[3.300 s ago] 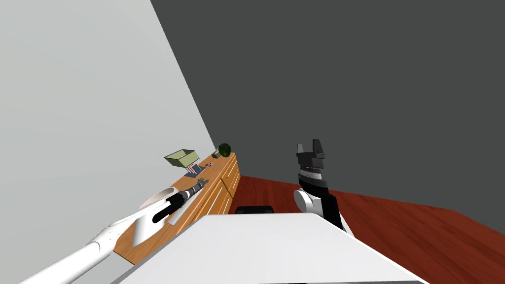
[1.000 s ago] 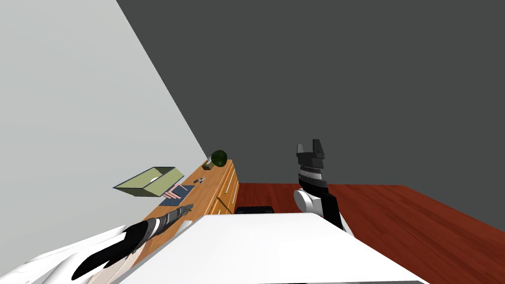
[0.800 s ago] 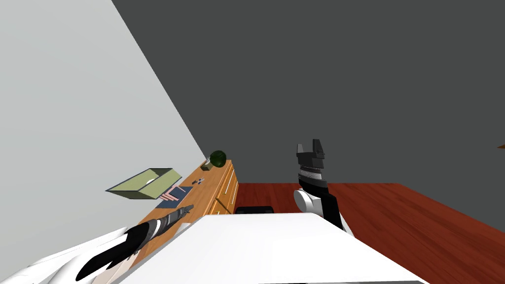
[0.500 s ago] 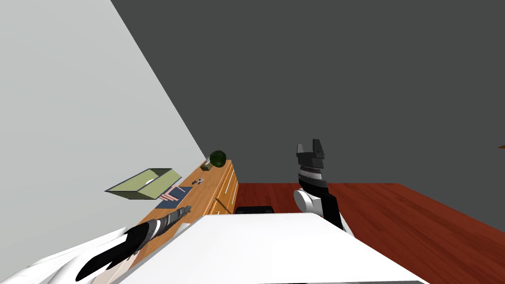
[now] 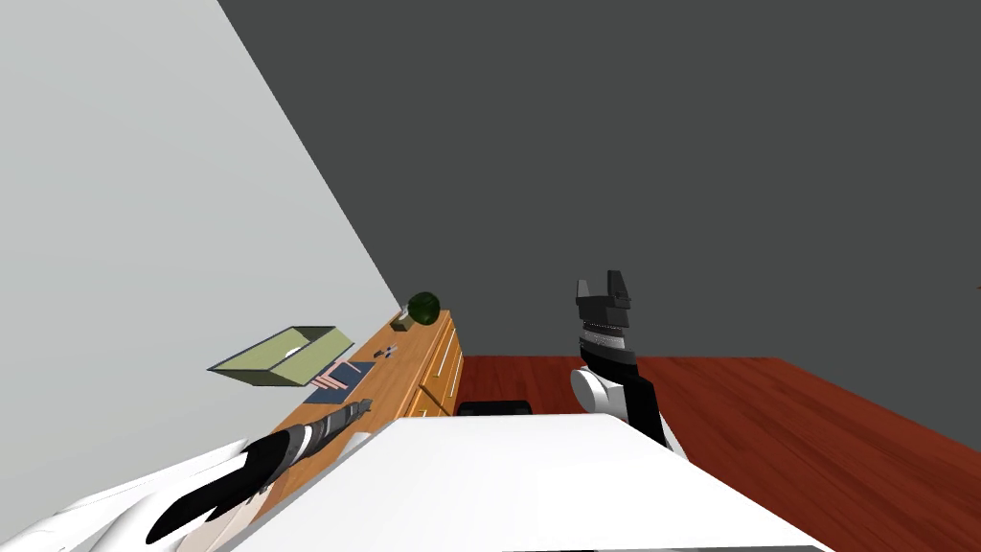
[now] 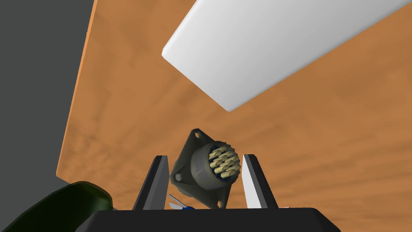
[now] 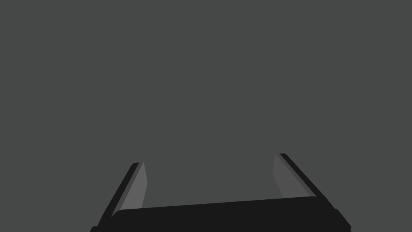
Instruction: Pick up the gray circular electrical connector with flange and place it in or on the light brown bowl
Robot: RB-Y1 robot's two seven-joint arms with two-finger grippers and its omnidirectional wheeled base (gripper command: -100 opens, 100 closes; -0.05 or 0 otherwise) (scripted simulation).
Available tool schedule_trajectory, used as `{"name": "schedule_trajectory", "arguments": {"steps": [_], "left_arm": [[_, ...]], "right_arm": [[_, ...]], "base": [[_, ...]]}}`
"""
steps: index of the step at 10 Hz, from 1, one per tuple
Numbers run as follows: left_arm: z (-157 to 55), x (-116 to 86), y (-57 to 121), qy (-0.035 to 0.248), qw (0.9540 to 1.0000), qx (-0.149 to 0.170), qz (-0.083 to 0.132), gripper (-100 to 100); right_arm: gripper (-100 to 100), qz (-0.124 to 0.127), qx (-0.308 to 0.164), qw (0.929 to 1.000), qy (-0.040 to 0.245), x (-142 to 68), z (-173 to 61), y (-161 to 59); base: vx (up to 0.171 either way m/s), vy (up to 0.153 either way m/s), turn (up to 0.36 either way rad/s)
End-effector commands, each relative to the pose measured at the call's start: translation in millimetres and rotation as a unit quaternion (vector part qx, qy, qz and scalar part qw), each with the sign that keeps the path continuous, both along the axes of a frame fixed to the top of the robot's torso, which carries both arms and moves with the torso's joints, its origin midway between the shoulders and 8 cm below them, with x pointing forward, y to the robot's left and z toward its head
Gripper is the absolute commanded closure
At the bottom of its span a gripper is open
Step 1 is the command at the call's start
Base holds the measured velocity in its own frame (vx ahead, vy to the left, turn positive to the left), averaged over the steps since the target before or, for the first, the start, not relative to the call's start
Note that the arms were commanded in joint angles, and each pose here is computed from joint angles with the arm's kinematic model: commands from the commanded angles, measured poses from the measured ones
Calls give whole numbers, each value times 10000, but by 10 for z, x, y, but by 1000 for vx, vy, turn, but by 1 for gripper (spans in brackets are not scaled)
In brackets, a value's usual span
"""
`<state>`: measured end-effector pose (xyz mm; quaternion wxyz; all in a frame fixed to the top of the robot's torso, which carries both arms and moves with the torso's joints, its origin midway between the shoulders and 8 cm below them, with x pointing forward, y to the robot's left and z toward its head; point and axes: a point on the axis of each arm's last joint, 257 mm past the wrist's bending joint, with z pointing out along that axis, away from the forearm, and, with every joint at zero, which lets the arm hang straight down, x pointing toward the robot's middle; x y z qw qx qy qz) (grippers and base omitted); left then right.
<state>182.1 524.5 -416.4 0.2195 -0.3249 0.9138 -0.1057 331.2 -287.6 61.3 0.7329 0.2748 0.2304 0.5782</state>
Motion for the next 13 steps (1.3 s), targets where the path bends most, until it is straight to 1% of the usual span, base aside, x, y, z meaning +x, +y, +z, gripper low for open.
{"name": "schedule_trajectory", "arguments": {"steps": [1, 2, 3, 4, 5, 7, 8, 9, 10, 11, 12, 13], "left_arm": [[64, 2, -9, 32, 10000, -19, -19, 100], [42, 2, -5, 16, 10000, -9, -17, 100], [45, -1, -4, 20, 10000, -12, -14, 0], [90, 78, 67, -43, 10000, 13, 28, 100], [117, 119, 102, -77, 10000, 32, 41, 100], [271, 342, 283, -261, 9995, 138, 99, 100], [321, 408, 336, -317, 9993, 170, 114, 100], [429, 546, 443, -440, 9986, 235, 147, 100], [487, 617, 496, -505, 9982, 267, 166, 100], [605, 757, 599, -638, 9972, 331, 205, 100], [605, 757, 599, -638, 9972, 331, 205, 100], [723, 888, 694, -769, 9960, 388, 246, 100]], "right_arm": [[0, 0, 0, 10000, 0, 0, 0, 0], [0, 0, 0, 10000, 0, 0, 0, 0], [0, 0, 0, 10000, 0, 0, 0, 0], [0, 0, 0, 10000, 0, 0, 0, 0], [0, 1, 1, 10000, -1, 0, 0, 0], [0, 1, 2, 10000, -1, 1, 1, 1], [0, 2, 2, 10000, -1, 1, 1, 1], [0, 1, 2, 10000, -1, 1, 1, 1], [0, 1, 2, 10000, -1, 1, 1, 1], [0, 1, 2, 10000, -1, 1, 1, 1], [0, 1, 1, 10000, -1, 1, 1, 1], [0, 1, 1, 10000, -1, 1, 0, 1]], "base": [[-16, 11, 69], [-8, 5, 15], [0, 0, 0], [-101, -99, 112], [-193, -165, 127], [-206, -173, 123], [-178, -154, 117], [-185, -139, 135], [-193, -102, 102], [-210, -85, 111], [-143, -72, 52], [-126, -87, 96]]}}
